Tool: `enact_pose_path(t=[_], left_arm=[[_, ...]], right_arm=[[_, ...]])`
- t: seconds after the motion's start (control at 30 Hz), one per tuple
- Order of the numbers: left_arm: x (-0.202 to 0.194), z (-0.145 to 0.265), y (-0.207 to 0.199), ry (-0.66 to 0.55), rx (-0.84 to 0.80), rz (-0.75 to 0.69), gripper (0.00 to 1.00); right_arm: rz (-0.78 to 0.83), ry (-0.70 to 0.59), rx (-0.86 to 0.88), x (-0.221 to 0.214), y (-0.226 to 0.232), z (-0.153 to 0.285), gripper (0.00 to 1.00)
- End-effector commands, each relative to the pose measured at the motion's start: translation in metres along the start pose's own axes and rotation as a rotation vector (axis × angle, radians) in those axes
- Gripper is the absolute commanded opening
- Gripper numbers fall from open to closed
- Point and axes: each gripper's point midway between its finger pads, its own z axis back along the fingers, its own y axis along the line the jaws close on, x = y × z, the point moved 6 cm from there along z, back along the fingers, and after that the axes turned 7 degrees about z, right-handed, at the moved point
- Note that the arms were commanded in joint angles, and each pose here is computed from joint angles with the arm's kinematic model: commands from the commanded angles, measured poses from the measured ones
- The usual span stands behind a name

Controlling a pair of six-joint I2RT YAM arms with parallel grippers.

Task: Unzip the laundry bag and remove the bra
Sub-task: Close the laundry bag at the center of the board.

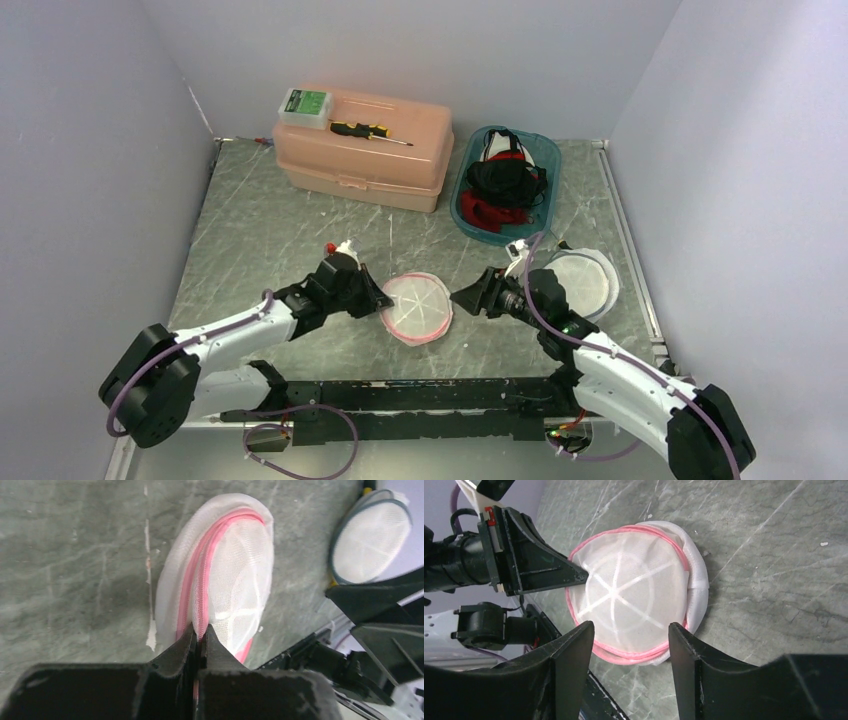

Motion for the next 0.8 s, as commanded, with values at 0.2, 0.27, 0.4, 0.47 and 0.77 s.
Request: enact_pose_path(t=[0.2, 0.27, 0.4, 0.47, 0.77], left_arm=[[0.009, -0.012, 0.006, -0.059, 0.205, -0.169, 0.03], [0.009, -0.016, 0.005, -0.063, 0.217, -0.184, 0.03], [0.007, -0.023, 0.007, -0.061, 0.228, -0.191, 0.03], [0.006, -0.026, 0.009, -0.063, 0.232, -0.191, 0.03], [0.003, -0.036, 0.016, -0.052, 0.278, -0.214, 0.06]], right_arm=[[0.126, 0.009, 0.089, 0.004, 0.022, -0.010, 0.51], [0.157, 0.042, 0.103, 0.000, 0.031, -0.018, 0.50], [0.168, 0.049, 0.073, 0.001, 0.035, -0.034, 0.45], [0.163, 0.042, 0.054, 0.001, 0.032, -0.041, 0.43], [0.172, 0.093, -0.097, -0.013, 0.003, -0.065, 0.35]])
